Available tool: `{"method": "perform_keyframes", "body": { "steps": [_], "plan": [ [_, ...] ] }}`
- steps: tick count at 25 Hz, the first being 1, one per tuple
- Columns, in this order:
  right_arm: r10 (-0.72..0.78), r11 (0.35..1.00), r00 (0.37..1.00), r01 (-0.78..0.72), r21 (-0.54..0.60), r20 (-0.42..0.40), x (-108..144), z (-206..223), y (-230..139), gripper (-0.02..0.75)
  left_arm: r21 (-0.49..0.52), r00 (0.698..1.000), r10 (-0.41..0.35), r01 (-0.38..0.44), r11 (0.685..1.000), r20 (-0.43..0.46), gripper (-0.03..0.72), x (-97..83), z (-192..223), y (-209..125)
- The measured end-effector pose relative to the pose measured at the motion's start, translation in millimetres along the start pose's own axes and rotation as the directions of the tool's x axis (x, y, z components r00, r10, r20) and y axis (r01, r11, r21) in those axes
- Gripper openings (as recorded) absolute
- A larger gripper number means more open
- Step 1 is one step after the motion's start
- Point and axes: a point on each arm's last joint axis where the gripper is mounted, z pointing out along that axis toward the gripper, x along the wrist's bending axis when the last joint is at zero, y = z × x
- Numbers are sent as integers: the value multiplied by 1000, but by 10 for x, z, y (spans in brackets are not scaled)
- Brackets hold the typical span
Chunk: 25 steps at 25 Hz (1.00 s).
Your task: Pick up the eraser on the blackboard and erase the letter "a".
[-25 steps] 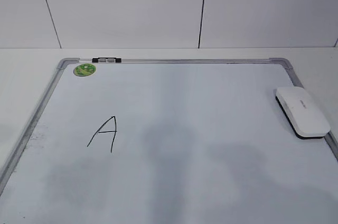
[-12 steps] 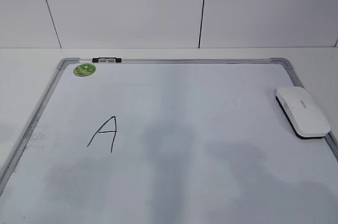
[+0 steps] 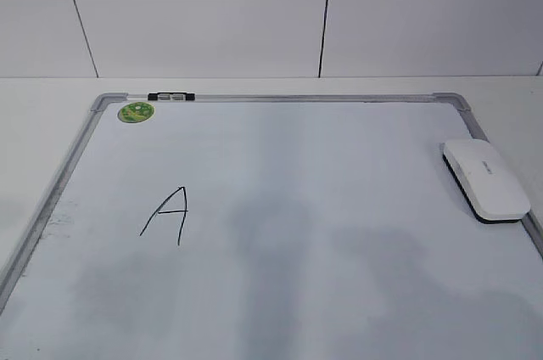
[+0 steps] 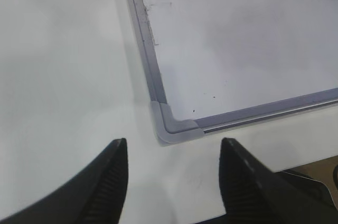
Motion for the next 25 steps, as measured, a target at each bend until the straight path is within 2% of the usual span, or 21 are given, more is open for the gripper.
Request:
{"method": "perform_keyframes", "body": {
  "steps": [16,25],
  "plan": [
    [0,1000,1000,0,0,0,0,0,0,592,-7,1000,0,0,1000,1,395,-3,-8,-5],
    [17,998,1000,-16,-63,18,-5,-75,-56,592,-137,998,-44,37,990,-49,386,-9,-162,-111]
  ]
}}
